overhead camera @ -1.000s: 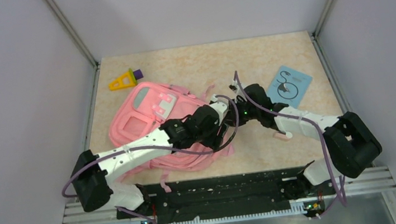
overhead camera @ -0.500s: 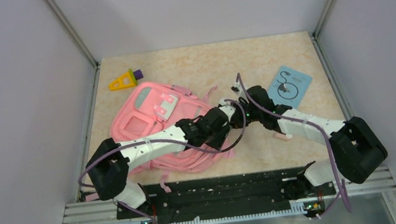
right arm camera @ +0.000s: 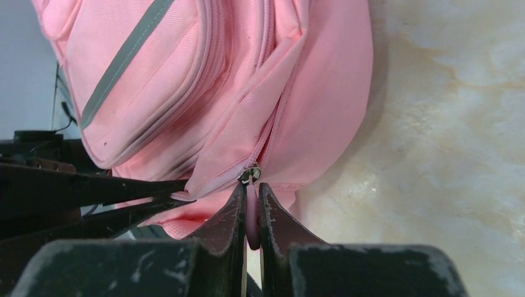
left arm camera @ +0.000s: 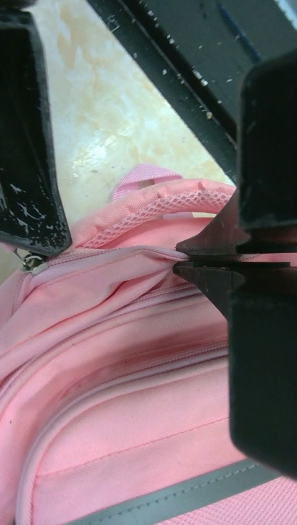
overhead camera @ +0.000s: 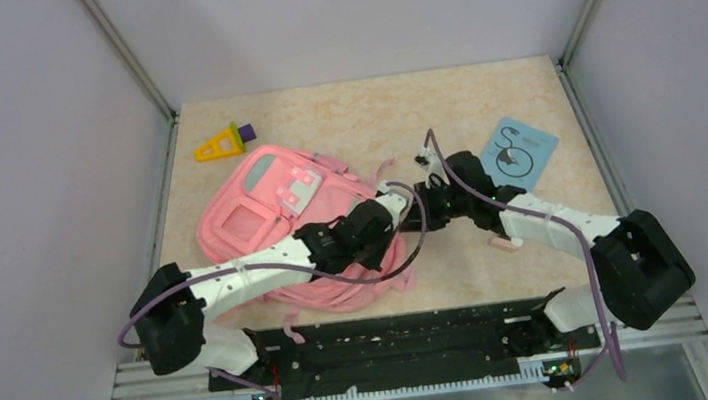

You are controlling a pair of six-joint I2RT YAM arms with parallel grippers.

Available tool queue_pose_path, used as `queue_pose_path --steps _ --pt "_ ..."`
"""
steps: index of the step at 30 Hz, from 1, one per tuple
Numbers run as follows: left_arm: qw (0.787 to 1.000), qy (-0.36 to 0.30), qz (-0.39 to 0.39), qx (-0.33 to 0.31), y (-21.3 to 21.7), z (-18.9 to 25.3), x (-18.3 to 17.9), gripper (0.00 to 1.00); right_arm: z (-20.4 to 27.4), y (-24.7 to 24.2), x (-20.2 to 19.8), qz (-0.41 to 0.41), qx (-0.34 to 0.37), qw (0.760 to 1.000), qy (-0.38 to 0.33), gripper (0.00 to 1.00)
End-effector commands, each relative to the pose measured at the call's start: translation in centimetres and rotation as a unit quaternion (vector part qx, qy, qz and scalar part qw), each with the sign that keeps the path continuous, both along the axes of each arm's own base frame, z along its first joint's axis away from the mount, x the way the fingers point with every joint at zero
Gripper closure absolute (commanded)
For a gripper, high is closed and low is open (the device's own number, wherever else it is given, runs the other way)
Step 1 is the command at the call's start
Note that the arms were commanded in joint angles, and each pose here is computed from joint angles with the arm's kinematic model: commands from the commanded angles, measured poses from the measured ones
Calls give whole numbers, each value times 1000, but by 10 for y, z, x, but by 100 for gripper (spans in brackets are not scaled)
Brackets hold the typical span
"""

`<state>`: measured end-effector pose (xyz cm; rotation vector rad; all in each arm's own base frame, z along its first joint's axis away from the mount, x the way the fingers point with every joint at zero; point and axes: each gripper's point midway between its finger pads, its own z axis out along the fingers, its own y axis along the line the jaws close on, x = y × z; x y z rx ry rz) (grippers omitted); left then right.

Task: Pack the student bag
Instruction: Zip the student bag at the center of the board.

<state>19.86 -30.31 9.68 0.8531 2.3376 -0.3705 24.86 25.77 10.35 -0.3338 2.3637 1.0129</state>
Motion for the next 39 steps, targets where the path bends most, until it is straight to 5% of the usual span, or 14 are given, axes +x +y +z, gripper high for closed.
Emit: queue_pose_path --steps 1,15,26,33,39 --pt "998 53 -3 16 39 -1 -38 100 29 -3 34 -11 11 998 -57 100" --pt "994 83 15 -69 86 52 -87 100 -11 30 47 63 21 998 20 100" --pt "989 112 23 -92 104 63 -110 100 -2 37 69 55 7 998 -12 100" --pt "984 25 12 -176 65 115 -74 53 2 56 38 83 9 996 -23 100" --pt "982 -28 1 -186 23 134 -37 42 3 68 18 97 21 995 -20 100"
